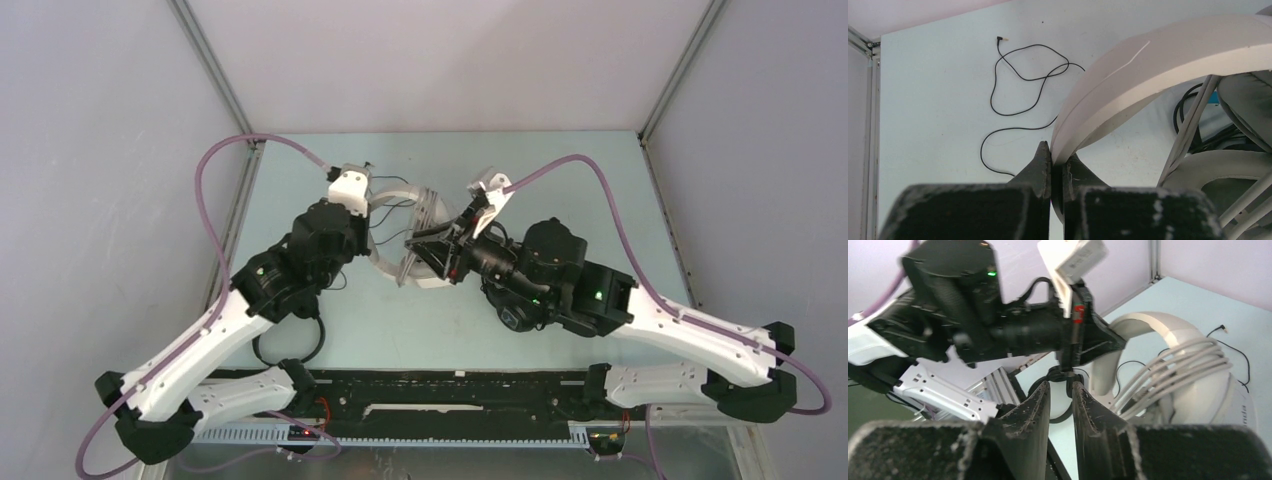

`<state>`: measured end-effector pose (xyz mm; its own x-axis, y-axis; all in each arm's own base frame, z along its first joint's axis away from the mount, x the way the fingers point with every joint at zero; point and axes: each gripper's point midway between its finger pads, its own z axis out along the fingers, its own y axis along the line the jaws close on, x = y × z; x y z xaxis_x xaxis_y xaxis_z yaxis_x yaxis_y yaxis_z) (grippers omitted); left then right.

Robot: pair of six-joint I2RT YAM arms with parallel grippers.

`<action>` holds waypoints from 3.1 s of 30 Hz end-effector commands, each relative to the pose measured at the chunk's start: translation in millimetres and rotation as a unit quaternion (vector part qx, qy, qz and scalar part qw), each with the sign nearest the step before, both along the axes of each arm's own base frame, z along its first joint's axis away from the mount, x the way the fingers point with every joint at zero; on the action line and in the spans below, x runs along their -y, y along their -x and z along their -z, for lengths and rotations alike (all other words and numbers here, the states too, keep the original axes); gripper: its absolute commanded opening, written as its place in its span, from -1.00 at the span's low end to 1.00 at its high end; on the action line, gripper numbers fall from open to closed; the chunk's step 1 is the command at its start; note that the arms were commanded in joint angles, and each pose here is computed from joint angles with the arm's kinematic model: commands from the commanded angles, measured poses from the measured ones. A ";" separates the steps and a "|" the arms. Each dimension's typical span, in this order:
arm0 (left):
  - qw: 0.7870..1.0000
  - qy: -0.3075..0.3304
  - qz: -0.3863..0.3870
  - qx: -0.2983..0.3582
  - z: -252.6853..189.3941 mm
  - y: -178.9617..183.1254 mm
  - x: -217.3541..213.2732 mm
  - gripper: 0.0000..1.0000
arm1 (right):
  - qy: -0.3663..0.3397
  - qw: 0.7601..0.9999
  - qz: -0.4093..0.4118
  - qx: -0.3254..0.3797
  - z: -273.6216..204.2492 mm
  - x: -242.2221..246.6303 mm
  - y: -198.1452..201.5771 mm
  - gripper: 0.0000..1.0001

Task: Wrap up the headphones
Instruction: Place the headphones at the center of the board.

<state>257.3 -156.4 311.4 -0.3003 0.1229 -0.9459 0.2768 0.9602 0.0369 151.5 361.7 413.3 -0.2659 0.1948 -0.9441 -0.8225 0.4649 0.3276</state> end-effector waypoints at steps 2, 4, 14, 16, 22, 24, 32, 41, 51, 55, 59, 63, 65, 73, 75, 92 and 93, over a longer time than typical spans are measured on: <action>0.996 0.071 -0.005 0.058 -48.3 -25.4 27.2 -1.00 | -0.008 1.000 -0.004 -0.001 2.6 19.8 14.6 -0.39; 0.996 0.065 -0.009 0.054 -42.7 -35.5 35.7 -1.00 | -0.003 1.000 0.026 -0.004 10.7 36.3 9.6 -0.29; 0.996 0.073 -0.043 0.022 -2.2 -103.9 72.8 -1.00 | 0.018 0.992 0.125 -0.027 52.1 115.3 1.7 0.89; 0.996 0.071 -0.043 0.010 11.9 -116.0 81.8 -1.00 | 0.013 0.990 0.134 -0.043 55.5 130.5 5.3 0.99; 0.997 0.059 -0.028 -0.035 55.5 -159.3 117.5 -1.00 | 0.000 0.987 0.146 -0.065 67.1 156.3 12.3 0.99; 0.996 0.064 -0.031 -0.051 69.8 -174.7 123.9 -1.00 | -0.001 0.987 0.142 -0.069 68.5 163.1 15.9 0.99; 0.994 0.053 -0.051 -0.085 115.5 -222.3 134.6 -1.00 | 0.004 0.981 0.183 -0.064 71.2 181.6 7.9 0.99; 0.990 0.084 -0.034 -0.113 134.1 -262.0 167.6 -0.97 | -0.010 0.990 0.138 -0.019 44.5 151.8 9.4 0.99; 0.986 0.102 -0.029 -0.131 171.3 -281.0 189.8 -0.81 | 0.026 0.982 0.189 -0.009 56.2 154.8 -10.1 0.99; 0.985 0.098 -0.034 -0.141 183.6 -284.0 190.4 -0.75 | 0.023 0.979 0.202 -0.002 52.8 159.7 -14.6 0.99; 0.984 0.094 -0.030 -0.147 190.8 -285.4 191.9 -0.69 | 0.015 0.979 0.205 0.003 47.9 160.7 -17.3 0.99; 0.983 0.098 -0.024 -0.154 192.2 -288.4 194.2 -0.62 | 0.017 0.978 0.206 0.003 48.7 161.1 -19.9 0.99; 0.982 0.101 -0.025 -0.160 195.0 -287.2 193.5 -0.60 | 0.017 0.978 0.208 0.001 49.6 162.0 -21.2 0.99; 0.976 0.118 -0.003 -0.181 203.3 -282.1 197.8 -0.53 | 0.017 0.978 0.210 -0.004 51.2 162.5 -26.8 0.99; 0.977 0.119 0.008 -0.180 201.3 -279.5 199.4 -0.51 | 0.021 0.976 0.217 -0.003 54.8 164.0 -30.2 0.99; 0.973 0.118 0.036 -0.193 171.4 -269.2 177.7 -0.09 | 0.022 0.974 0.226 -0.019 79.8 159.5 -41.4 0.99; 0.974 0.114 0.040 -0.189 165.2 -268.1 175.7 -0.03 | 0.018 0.973 0.227 -0.025 80.4 158.9 -41.6 0.99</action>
